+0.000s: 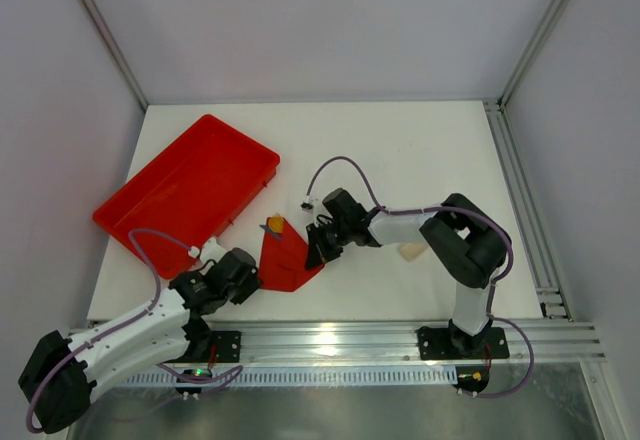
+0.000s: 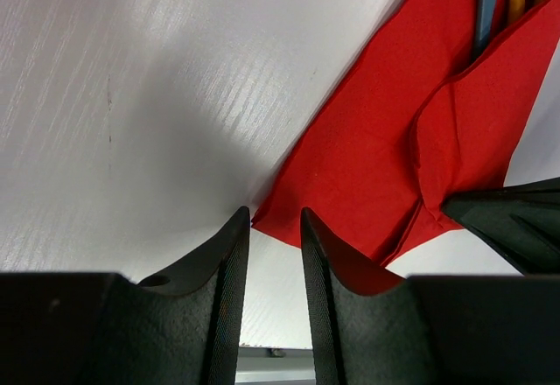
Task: Place the utensils on the paper napkin and roll it up
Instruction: Roll the napkin at the center of the board.
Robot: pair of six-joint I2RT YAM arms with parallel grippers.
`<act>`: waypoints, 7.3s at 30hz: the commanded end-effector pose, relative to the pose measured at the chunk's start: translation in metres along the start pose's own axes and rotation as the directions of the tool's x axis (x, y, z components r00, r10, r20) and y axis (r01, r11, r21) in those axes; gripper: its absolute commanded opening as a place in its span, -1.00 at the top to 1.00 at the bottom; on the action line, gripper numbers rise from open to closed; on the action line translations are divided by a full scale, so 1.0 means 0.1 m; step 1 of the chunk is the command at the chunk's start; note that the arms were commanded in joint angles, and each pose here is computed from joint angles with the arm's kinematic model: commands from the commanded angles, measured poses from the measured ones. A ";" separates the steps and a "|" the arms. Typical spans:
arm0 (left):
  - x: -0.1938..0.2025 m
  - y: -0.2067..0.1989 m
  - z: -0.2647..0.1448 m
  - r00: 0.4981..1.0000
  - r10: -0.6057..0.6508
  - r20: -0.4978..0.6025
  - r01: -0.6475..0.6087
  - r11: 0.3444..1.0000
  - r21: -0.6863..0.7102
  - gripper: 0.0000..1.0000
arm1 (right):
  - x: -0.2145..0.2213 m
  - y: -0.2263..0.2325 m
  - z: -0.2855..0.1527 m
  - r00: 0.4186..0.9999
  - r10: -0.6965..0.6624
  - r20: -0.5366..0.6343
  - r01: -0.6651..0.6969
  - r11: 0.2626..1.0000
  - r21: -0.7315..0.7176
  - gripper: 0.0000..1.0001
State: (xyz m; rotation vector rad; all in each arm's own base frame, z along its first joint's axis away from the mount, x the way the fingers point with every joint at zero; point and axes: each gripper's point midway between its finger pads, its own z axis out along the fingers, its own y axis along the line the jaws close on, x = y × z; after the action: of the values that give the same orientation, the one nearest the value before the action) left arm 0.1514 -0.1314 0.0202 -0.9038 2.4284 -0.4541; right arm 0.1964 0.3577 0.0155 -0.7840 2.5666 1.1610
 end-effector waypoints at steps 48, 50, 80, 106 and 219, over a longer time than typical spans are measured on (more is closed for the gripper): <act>-0.42 -1.33 -0.28 0.965 0.164 0.204 -0.229 0.906 0.356 1.00 | 0.28 -0.45 0.13 0.995 0.060 -0.080 -0.044 0.981 0.189 0.93; -0.39 -1.41 -0.22 0.964 0.187 0.190 -0.245 0.902 0.357 1.00 | 0.29 -0.46 0.14 0.995 0.061 -0.083 -0.044 0.981 0.191 0.93; -0.59 -1.88 0.04 0.946 0.115 0.304 -0.213 0.925 0.314 1.00 | 0.49 -0.46 0.19 0.986 0.133 -0.096 -0.117 0.980 0.159 0.93; -0.26 -2.04 0.39 0.949 0.190 0.253 -0.284 0.863 0.418 1.00 | 0.52 -0.47 0.18 0.988 0.128 -0.086 -0.114 0.981 0.157 0.93; -0.21 -1.99 0.58 0.945 0.222 0.242 -0.286 0.919 0.273 1.00 | 0.48 -0.34 -0.17 0.993 0.116 -0.006 -0.113 0.977 0.182 0.92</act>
State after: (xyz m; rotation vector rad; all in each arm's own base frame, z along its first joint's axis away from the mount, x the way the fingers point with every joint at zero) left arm 0.2868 -0.2620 0.0660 -0.4834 2.2032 -0.6019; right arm 0.1792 0.3310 0.0141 -0.6355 2.6332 1.0881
